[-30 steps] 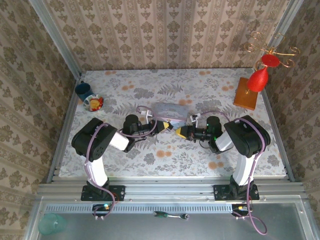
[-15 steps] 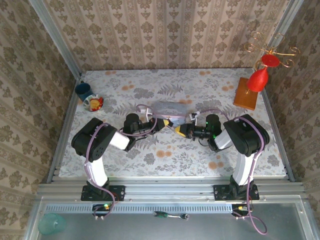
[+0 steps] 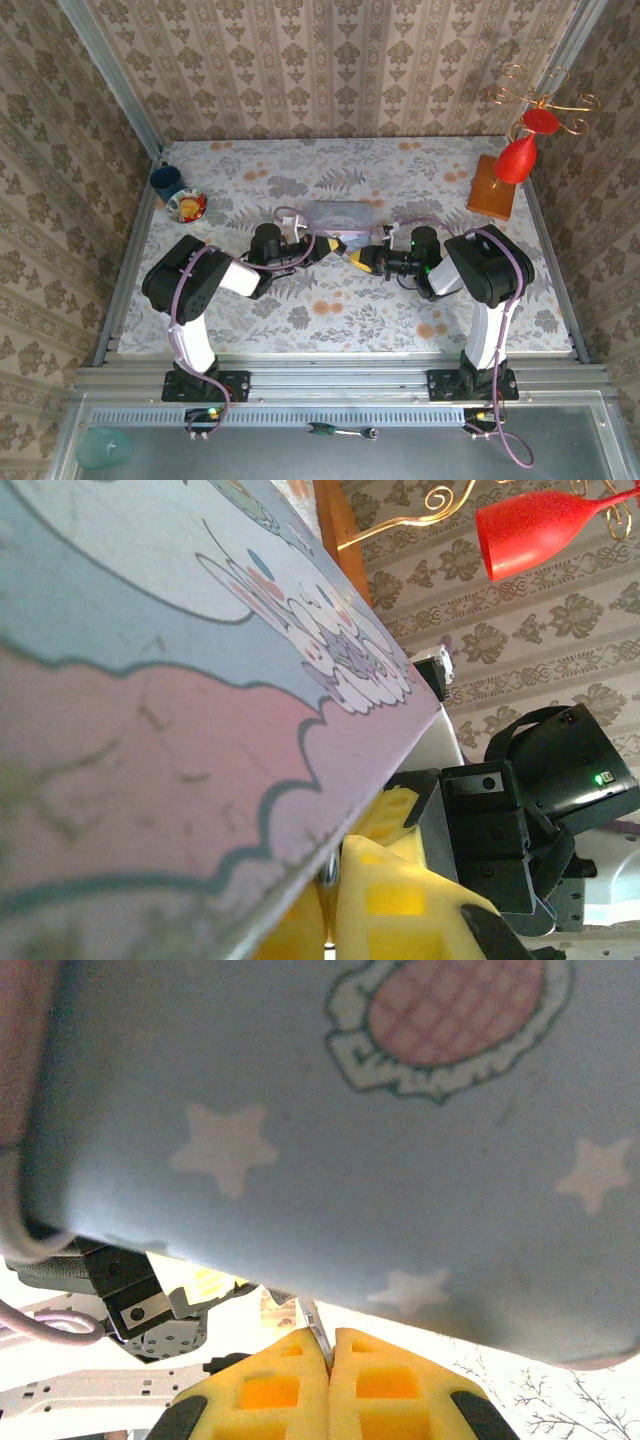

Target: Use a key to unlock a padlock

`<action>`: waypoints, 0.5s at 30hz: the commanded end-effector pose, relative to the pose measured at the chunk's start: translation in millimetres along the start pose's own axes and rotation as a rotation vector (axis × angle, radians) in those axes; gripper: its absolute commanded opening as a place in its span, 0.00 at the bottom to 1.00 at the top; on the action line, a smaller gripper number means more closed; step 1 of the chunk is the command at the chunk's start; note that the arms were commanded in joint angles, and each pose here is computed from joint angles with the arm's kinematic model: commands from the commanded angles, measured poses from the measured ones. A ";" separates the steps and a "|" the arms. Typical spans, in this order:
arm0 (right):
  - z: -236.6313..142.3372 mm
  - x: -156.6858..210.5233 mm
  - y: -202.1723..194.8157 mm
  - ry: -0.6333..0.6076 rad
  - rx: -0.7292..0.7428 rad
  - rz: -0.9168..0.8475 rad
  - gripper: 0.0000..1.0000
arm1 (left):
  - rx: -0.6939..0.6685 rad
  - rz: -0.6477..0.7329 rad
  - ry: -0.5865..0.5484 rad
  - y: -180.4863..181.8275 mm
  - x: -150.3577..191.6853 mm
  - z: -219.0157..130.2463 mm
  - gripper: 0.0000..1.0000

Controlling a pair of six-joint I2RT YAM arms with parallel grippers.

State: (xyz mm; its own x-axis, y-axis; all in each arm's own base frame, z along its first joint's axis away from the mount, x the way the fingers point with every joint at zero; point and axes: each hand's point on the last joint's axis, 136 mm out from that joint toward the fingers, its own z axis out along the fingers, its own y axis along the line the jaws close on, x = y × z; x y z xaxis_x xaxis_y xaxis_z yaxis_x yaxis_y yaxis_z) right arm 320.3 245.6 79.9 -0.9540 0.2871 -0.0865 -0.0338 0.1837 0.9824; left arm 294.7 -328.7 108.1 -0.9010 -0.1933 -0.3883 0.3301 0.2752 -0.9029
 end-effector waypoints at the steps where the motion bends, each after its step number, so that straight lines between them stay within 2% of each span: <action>1: 14.4 -38.0 39.0 -0.113 -0.068 -0.114 0.00 | 0.239 0.066 0.385 -63.5 88.2 8.6 0.00; 7: -5.0 -55.0 25.7 -0.170 -0.060 -0.071 0.00 | 0.285 0.063 0.388 -76.1 87.2 5.8 0.00; 15: 0.7 -49.6 33.9 -0.131 -0.060 -0.113 0.00 | 0.318 0.072 0.395 -89.3 87.3 6.1 0.00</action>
State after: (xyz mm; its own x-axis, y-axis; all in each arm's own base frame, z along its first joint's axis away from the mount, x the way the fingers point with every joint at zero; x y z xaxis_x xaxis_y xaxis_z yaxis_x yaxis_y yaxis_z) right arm 329.8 234.4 83.4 -0.9528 0.2957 -0.0694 -0.0205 0.1654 0.9860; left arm 293.7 -334.7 112.9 -0.9051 -0.1956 -0.3776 0.3231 0.2613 -0.9096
